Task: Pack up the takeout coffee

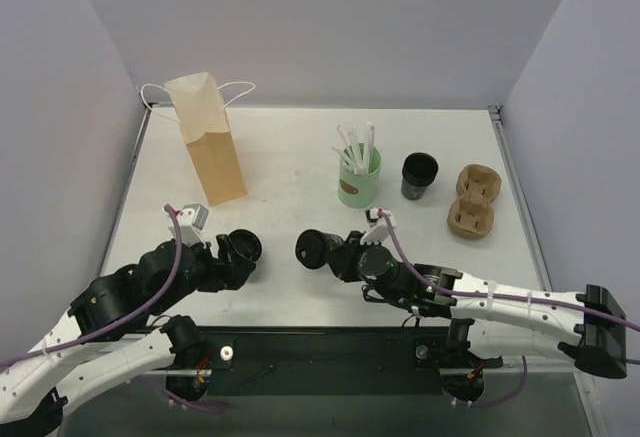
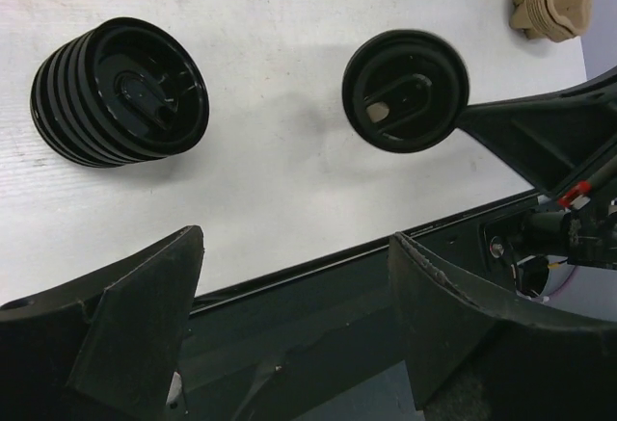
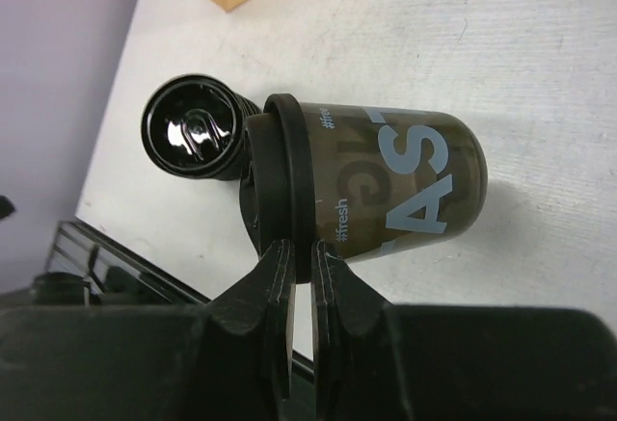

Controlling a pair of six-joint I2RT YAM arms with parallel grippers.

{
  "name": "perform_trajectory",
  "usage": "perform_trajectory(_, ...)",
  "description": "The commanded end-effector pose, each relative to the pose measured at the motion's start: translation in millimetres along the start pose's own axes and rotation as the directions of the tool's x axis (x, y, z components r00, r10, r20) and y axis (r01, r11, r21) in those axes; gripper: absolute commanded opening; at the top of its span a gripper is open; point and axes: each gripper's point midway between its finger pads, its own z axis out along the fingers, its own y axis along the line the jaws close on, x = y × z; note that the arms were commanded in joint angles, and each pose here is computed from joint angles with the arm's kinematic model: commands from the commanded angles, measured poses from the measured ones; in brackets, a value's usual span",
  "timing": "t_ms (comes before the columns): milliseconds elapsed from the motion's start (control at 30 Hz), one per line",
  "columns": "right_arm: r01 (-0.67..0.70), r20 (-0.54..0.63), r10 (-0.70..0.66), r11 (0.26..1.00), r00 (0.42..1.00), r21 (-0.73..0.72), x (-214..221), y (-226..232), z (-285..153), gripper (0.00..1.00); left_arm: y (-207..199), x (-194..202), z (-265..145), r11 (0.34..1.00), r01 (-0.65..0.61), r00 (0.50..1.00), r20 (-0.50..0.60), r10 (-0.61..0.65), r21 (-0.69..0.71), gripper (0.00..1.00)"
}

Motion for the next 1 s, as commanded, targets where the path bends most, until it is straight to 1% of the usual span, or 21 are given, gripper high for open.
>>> perform_trajectory(0,-0.276,0.094,0.293,0.947,0.951,-0.163,-35,14,-15,0.0,-29,-11,6,0.996,-0.004,1.0,0.007,0.004,0.085,0.86)
perform_trajectory(33,-0.297,0.09,0.316,0.938,0.944,-0.176,-36,12,-17,0.0,-32,-11,8,0.996,-0.003,1.0,0.0,0.003,0.09,0.85)
perform_trajectory(67,-0.329,0.11,0.352,0.927,0.93,-0.183,-43,5,-21,0.0,-34,-9,10,0.996,0.0,1.0,-0.01,0.001,0.093,0.84)
perform_trajectory(133,-0.394,0.089,0.411,0.904,0.907,-0.164,-31,-13,-18,0.0,-37,-5,17,0.996,0.008,1.0,-0.029,-0.005,0.093,0.83)
perform_trajectory(167,-0.455,0.099,0.474,0.875,0.875,-0.164,-35,-24,-18,0.0,-39,-1,19,0.995,0.006,0.999,-0.044,-0.001,0.099,0.83)
perform_trajectory(200,-0.514,0.081,0.531,0.842,0.844,-0.164,-21,-38,-14,0.0,-41,1,22,0.995,0.002,0.999,-0.054,0.003,0.103,0.83)
perform_trajectory(233,-0.541,0.076,0.564,0.817,0.823,-0.199,-24,-39,-16,0.0,-42,1,23,0.995,-0.006,0.998,-0.056,0.011,0.104,0.83)
perform_trajectory(300,-0.582,0.1,0.597,0.8,0.796,-0.145,-19,-61,-12,0.0,-40,-1,25,0.997,-0.017,0.998,-0.057,0.021,0.081,0.83)
perform_trajectory(433,-0.64,0.12,0.655,0.755,0.746,-0.143,-18,-79,-11,0.0,-46,-8,26,0.996,-0.025,0.999,-0.038,0.028,0.088,0.83)
perform_trajectory(500,-0.658,0.125,0.669,0.743,0.733,-0.122,-15,-87,-10,0.0,-46,-8,28,0.996,-0.026,0.999,-0.04,0.029,0.082,0.83)
perform_trajectory(567,-0.695,0.136,0.704,0.71,0.697,-0.114,-8,-98,-9,0.0,-46,-6,30,0.996,-0.019,0.999,-0.038,0.022,0.084,0.83)
perform_trajectory(700,-0.72,0.16,0.725,0.687,0.67,-0.099,1,-113,-10,0.04,-45,-1,35,0.996,-0.016,0.999,-0.048,0.02,0.091,0.82)
perform_trajectory(767,-0.717,0.173,0.721,0.69,0.671,-0.095,1,-117,-12,0.05,-44,1,37,0.996,-0.018,0.999,-0.049,0.022,0.09,0.83)
perform_trajectory(833,-0.716,0.207,0.719,0.691,0.664,-0.102,-7,-120,-16,0.04,-44,2,38,0.996,-0.02,0.999,-0.048,0.025,0.092,0.83)
perform_trajectory(867,-0.711,0.22,0.707,0.699,0.672,-0.074,-4,-126,-17,0.02,-45,1,38,0.995,-0.021,0.999,-0.045,0.025,0.095,0.83)
perform_trajectory(900,-0.711,0.244,0.704,0.699,0.667,-0.073,-5,-131,-19,0.02,-45,1,38,0.995,-0.027,0.999,-0.044,0.031,0.095,0.83)
perform_trajectory(933,-0.713,0.259,0.711,0.693,0.654,-0.102,-11,-131,-22,0.02,-46,1,39,0.995,-0.028,0.998,-0.045,0.033,0.096,0.83)
perform_trajectory(967,-0.707,0.27,0.7,0.702,0.661,-0.089,-10,-135,-23,0.01,-45,2,40,0.995,-0.035,0.998,-0.05,0.04,0.091,0.83)
